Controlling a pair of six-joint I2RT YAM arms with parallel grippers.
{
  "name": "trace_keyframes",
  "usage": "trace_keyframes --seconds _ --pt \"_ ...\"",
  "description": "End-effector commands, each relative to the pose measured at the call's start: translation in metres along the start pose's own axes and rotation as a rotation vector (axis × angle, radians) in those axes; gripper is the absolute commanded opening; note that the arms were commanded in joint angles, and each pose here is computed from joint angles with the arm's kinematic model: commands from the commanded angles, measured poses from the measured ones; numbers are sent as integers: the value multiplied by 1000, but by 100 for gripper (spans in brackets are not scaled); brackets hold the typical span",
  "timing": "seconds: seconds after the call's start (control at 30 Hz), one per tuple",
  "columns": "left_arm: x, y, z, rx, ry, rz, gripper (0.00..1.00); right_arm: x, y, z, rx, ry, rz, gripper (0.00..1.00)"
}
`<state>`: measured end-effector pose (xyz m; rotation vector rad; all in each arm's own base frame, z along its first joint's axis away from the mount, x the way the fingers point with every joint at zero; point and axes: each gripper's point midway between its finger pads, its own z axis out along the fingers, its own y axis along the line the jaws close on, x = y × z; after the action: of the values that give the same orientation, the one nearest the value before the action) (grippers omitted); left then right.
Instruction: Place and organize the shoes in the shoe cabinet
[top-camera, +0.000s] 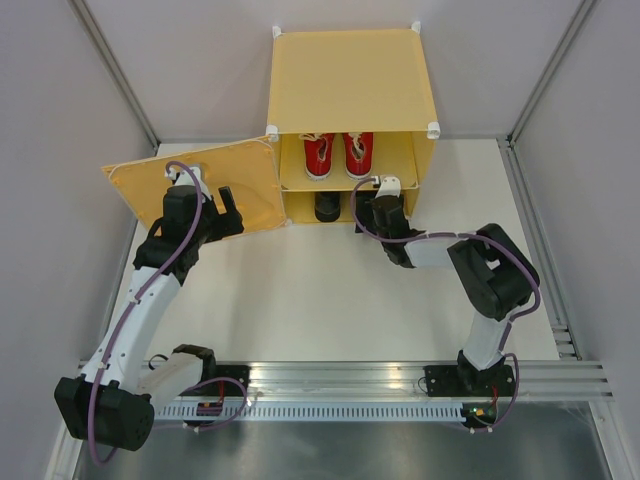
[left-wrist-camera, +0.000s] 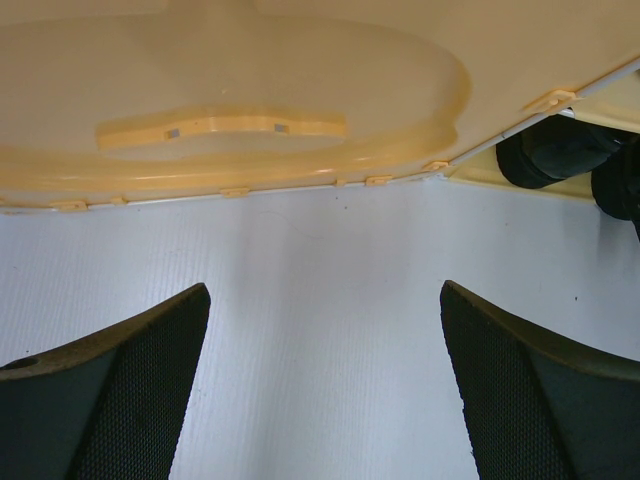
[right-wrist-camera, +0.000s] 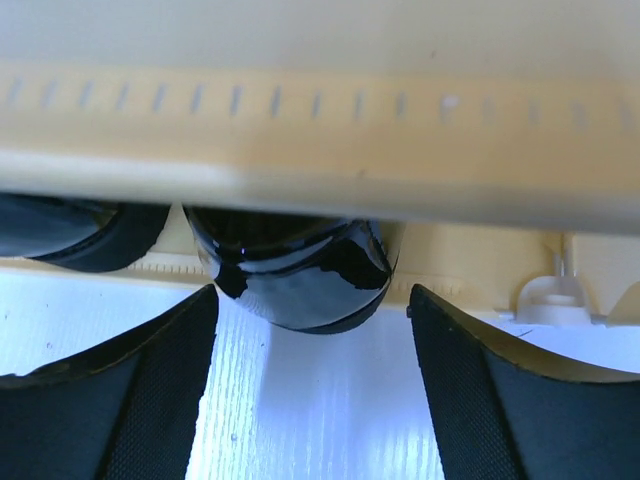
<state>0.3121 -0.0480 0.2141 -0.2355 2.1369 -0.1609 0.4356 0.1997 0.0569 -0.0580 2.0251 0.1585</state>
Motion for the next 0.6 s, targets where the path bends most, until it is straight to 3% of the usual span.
trace_keyframes --seconds 0.0,0.3,0.57 --pt "-1 -2 1 15 -5 8 98 -11 8 -6 -25 -35 30 79" --pt "0 -2 1 11 -3 7 98 1 8 -2 -18 -18 38 64" --pt "1 -1 1 9 -2 9 98 -14 9 9 6 -49 37 49"
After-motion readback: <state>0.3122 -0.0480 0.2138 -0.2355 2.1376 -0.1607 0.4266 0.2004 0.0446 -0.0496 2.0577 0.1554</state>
